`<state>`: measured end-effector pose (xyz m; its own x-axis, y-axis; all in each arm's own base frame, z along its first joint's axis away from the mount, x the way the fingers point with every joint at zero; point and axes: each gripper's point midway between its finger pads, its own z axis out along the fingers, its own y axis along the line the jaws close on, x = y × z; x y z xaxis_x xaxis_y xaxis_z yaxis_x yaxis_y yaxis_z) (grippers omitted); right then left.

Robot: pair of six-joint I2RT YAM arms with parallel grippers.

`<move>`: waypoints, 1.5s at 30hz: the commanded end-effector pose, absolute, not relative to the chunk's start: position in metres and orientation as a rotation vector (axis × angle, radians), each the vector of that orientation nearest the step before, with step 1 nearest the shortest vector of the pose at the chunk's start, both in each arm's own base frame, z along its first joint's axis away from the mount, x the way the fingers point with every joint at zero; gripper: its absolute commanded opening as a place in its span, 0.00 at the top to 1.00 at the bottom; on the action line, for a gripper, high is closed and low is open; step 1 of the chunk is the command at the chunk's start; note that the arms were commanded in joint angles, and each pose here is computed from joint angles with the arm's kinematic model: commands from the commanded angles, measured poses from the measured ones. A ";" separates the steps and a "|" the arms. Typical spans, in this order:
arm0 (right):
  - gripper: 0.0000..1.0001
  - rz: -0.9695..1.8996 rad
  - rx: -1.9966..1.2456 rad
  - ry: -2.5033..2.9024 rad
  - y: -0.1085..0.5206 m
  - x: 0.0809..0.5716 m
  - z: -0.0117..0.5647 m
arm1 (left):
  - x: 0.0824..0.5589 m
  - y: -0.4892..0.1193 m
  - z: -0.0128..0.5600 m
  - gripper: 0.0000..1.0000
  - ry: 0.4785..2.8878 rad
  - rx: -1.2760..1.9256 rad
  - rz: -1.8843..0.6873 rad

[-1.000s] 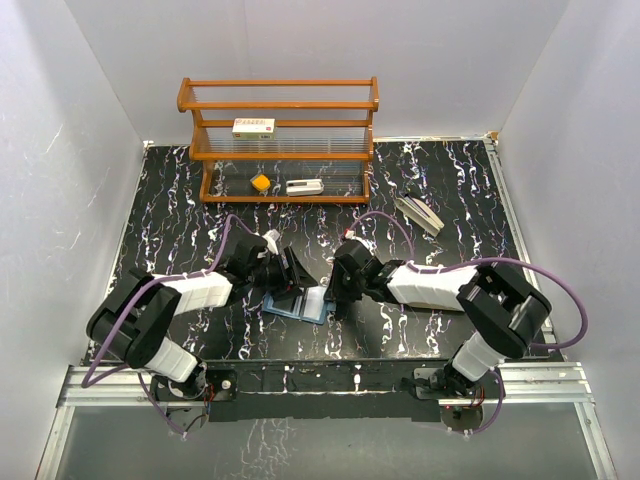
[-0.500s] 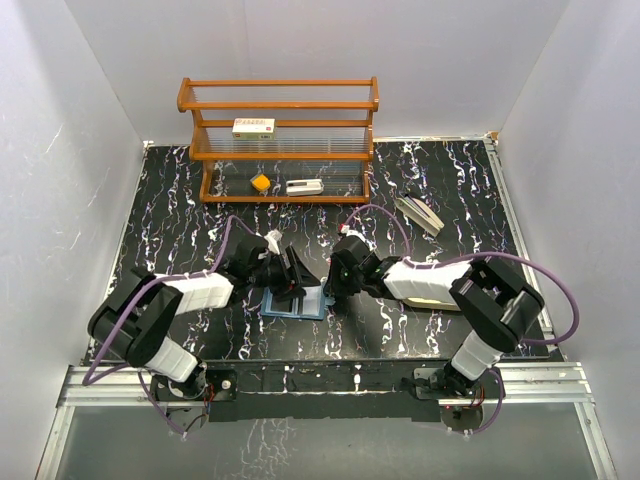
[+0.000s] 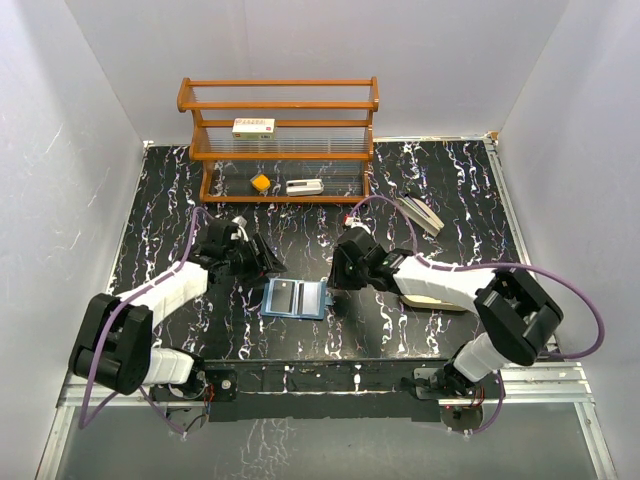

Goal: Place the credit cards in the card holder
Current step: Insert the credit card into the card holder.

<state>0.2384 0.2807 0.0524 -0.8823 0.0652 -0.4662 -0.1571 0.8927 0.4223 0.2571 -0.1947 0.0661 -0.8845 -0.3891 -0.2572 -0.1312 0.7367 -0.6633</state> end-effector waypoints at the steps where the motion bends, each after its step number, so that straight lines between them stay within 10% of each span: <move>1: 0.76 0.755 -0.048 2.479 0.299 0.246 0.099 | 0.242 -0.172 0.055 0.37 2.659 -0.389 -0.805; 45: 0.77 0.791 -0.268 2.606 0.348 0.222 0.072 | 0.205 -0.217 0.073 0.40 2.489 -0.413 -1.371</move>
